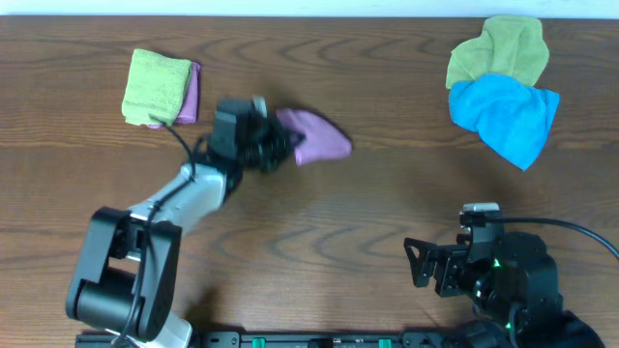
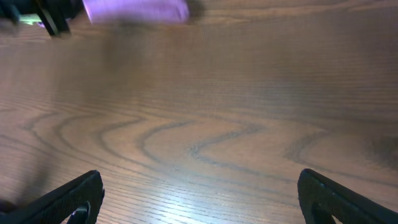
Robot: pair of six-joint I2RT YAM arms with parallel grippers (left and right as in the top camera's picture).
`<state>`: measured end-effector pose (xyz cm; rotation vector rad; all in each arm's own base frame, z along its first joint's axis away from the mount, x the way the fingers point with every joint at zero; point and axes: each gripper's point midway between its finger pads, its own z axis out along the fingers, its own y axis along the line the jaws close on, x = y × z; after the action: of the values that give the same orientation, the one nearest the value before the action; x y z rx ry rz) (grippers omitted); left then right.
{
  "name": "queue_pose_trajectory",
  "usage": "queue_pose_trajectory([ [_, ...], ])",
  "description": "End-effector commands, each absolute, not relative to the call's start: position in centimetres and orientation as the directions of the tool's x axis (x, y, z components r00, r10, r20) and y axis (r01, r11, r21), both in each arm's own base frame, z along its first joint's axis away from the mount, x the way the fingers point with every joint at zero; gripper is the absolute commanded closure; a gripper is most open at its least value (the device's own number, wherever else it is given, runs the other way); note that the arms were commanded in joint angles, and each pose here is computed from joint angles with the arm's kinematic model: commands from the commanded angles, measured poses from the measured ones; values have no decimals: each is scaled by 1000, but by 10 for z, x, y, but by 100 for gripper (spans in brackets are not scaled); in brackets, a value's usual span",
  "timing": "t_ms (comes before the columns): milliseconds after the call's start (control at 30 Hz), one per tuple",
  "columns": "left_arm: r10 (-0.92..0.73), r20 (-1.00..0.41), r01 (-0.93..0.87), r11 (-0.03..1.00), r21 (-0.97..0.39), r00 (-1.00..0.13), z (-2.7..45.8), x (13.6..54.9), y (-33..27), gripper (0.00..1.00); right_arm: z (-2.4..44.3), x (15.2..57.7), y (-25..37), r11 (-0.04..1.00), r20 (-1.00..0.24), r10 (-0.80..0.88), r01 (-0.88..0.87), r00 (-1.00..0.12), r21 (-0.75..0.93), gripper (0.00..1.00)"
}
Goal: Fold the cloth
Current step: 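Carry the pink square with the left gripper to the back-left cloth stack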
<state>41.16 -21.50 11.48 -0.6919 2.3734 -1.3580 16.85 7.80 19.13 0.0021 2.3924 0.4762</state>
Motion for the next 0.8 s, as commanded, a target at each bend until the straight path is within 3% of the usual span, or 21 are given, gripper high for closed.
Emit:
queue_pose_trajectory([
  [0,-676,-119,-256,428,-867,-727,163,464,-181,94,190,168,76,934,-629,144,-106,-764,342,1],
  [167,-766,-299,-236,501,-833,-569,235,514,-97,94,190,168,76,934,-628,144,-106,-765,342,1],
  [300,-813,-353,-236,497,-835,-464,260,529,-40,94,190,168,76,934,-628,144,-106,-765,342,1],
  [567,-809,-449,-276,562,-780,-379,250,537,25,94,190,168,76,934,-629,144,-106,-764,342,1],
  [767,-815,-430,-328,559,-762,-389,203,556,36,94,190,168,76,934,-628,144,-106,-765,342,1],
])
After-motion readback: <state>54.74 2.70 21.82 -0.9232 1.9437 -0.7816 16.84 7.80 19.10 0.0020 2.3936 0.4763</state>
